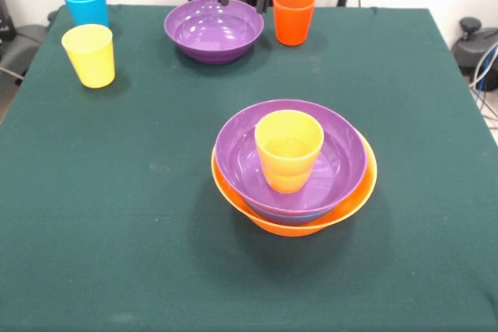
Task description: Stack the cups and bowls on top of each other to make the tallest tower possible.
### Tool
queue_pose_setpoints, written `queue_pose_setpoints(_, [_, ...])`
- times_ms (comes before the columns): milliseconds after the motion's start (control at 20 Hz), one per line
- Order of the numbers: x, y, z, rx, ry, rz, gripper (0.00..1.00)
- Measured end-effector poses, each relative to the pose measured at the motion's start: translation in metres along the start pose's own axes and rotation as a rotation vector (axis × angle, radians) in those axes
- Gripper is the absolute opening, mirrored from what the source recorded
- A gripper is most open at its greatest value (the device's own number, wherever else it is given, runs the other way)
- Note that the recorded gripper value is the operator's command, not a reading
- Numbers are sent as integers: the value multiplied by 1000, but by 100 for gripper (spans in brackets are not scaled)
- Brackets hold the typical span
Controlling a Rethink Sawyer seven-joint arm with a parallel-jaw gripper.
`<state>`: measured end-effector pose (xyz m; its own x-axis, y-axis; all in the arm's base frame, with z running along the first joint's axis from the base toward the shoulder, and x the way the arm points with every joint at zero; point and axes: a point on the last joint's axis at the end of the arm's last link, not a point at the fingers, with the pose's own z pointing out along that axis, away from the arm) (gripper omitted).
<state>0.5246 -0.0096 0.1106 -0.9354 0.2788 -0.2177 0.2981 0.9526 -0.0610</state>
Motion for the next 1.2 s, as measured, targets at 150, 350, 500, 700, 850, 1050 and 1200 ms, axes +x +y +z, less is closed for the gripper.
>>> queue_pose_setpoints(150, [3,0,1,1,3,-7,100])
queue_pose_setpoints(350, [12,2,6,12,6,-33,100])
queue_pose_setpoints(500, [18,8,8,17,4,-56,100])
queue_pose_setpoints(700, [24,16,15,10,-4,-73,100])
queue_pose_setpoints(850, [26,17,20,8,-6,-75,100])
queue_pose_setpoints(1050, [30,16,27,9,-11,-76,100])
queue_pose_setpoints(1200, [33,15,33,9,-16,-76,100])
